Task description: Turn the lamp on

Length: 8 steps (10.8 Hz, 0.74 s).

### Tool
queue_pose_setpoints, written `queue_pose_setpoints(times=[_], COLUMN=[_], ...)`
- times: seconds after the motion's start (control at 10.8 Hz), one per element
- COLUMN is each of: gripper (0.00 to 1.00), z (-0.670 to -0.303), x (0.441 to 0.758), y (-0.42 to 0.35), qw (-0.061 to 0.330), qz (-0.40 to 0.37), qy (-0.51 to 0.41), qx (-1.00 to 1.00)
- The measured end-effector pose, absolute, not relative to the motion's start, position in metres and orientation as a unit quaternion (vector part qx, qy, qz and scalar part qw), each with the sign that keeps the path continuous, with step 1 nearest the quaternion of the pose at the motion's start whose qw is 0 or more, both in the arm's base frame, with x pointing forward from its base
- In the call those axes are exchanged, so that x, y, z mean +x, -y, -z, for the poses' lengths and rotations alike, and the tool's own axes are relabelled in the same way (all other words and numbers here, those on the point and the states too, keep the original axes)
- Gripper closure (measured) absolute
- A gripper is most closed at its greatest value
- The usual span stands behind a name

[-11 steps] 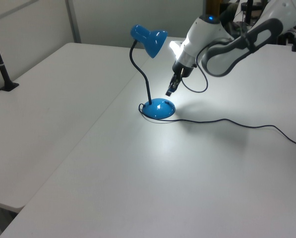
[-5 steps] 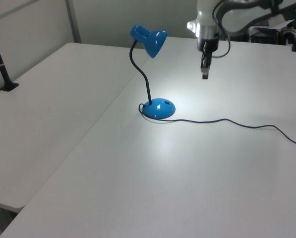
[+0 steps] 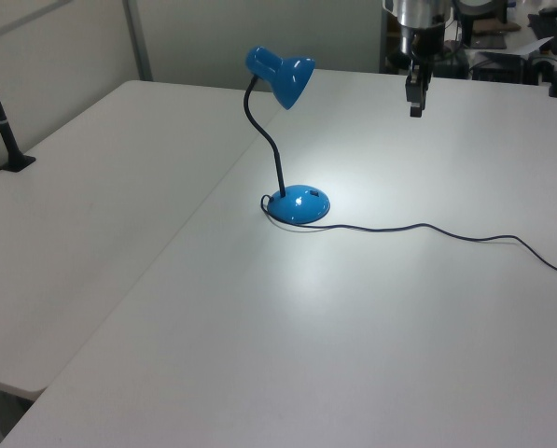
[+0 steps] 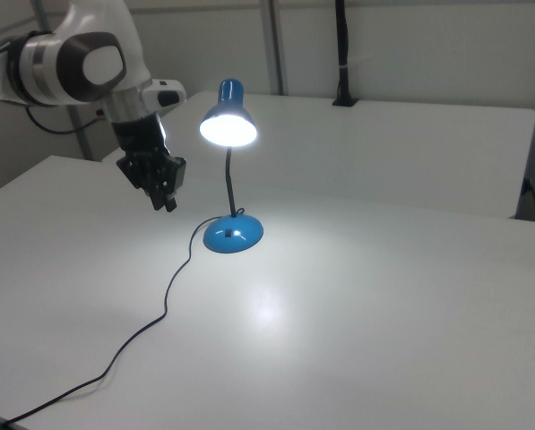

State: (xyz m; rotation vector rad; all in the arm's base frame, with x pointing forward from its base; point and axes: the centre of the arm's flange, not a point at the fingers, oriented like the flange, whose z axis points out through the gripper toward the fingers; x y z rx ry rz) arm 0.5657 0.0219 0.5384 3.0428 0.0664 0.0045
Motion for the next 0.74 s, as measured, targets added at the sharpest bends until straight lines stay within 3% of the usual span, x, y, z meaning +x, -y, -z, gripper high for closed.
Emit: queue_pose_setpoints(times=[0.18,0.46,0.55,0.74], gripper=[0.51,0.06,0.01,0.0], z=[-0.554,-0.569,-0.575,-0.583], x=[0.556,0.552,0.553,0.553], y=[-0.026,-0.021,-0.016,-0.008], qw=[0.051,0.051,0.051,0.051], qz=[0.003,-0.007,-0.013,-0.016], qy=[-0.012,-0.004,0.001,0.008], qx=[0.999,0.999,0.999,0.999])
